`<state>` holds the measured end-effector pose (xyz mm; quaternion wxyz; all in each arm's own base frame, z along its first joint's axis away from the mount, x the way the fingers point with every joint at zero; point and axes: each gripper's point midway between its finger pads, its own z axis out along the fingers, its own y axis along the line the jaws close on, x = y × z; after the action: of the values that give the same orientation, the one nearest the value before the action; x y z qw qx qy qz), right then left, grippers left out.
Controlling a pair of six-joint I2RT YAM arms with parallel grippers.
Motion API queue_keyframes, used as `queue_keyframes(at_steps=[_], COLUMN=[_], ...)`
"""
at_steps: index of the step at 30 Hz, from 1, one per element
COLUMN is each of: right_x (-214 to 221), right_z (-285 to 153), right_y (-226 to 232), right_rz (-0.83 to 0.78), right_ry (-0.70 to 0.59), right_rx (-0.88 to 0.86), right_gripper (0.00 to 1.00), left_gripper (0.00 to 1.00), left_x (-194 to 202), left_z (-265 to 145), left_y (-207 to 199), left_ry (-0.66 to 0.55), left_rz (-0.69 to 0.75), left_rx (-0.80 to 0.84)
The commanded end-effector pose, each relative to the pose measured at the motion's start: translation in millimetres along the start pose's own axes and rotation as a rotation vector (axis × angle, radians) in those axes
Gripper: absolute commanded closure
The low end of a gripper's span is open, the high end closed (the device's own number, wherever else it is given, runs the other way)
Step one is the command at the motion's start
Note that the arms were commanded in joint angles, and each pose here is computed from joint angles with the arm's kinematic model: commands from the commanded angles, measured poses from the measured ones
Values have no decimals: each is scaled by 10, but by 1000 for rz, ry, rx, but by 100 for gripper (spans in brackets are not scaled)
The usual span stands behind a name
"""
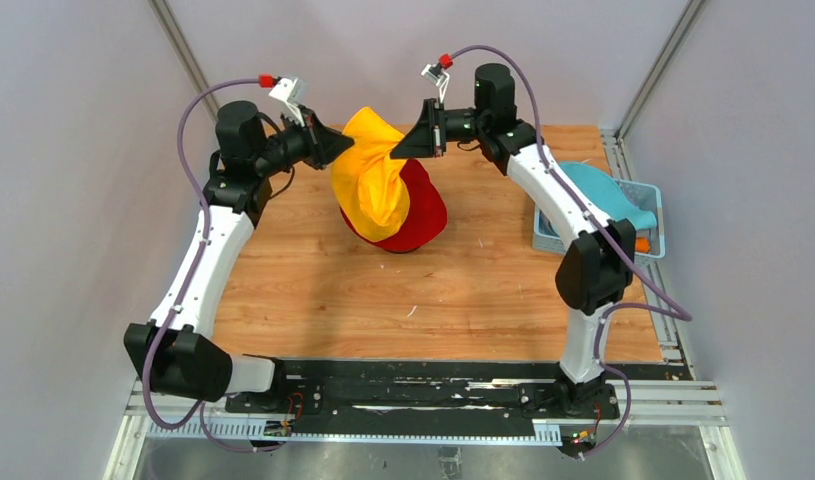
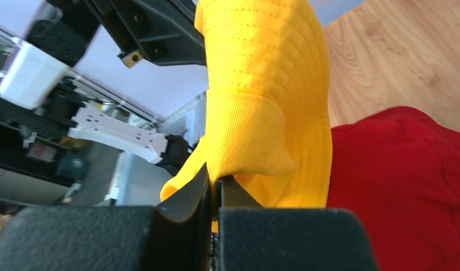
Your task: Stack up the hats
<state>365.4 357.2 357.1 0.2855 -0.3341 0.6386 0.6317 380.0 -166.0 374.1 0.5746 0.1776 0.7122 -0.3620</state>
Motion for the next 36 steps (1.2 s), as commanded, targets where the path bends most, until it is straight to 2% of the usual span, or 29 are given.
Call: queue_keyframes(at_steps=[1, 12, 24, 31, 36], right_x=[87, 126, 23, -34, -19], right_z=[-202, -396, -776, -957, -947], right_y=[102, 146, 391, 374, 229], right_rz=[-141, -254, -365, -398, -383], right_ry=[35, 8, -36, -58, -45], right_rx=[175, 392, 598, 719, 746], right_gripper=[99, 99, 99, 99, 99], left_gripper=[100, 100, 100, 100, 100], left_x=[-158, -288, -291, -266, -197], left_z=[-43, 32, 370, 452, 460], left_y=[20, -319, -685, -669, -491], left_ry=[-12, 2, 26, 47, 76], left_rz=[62, 84, 141, 167, 173], left_rx=[-94, -61, -60, -147, -234])
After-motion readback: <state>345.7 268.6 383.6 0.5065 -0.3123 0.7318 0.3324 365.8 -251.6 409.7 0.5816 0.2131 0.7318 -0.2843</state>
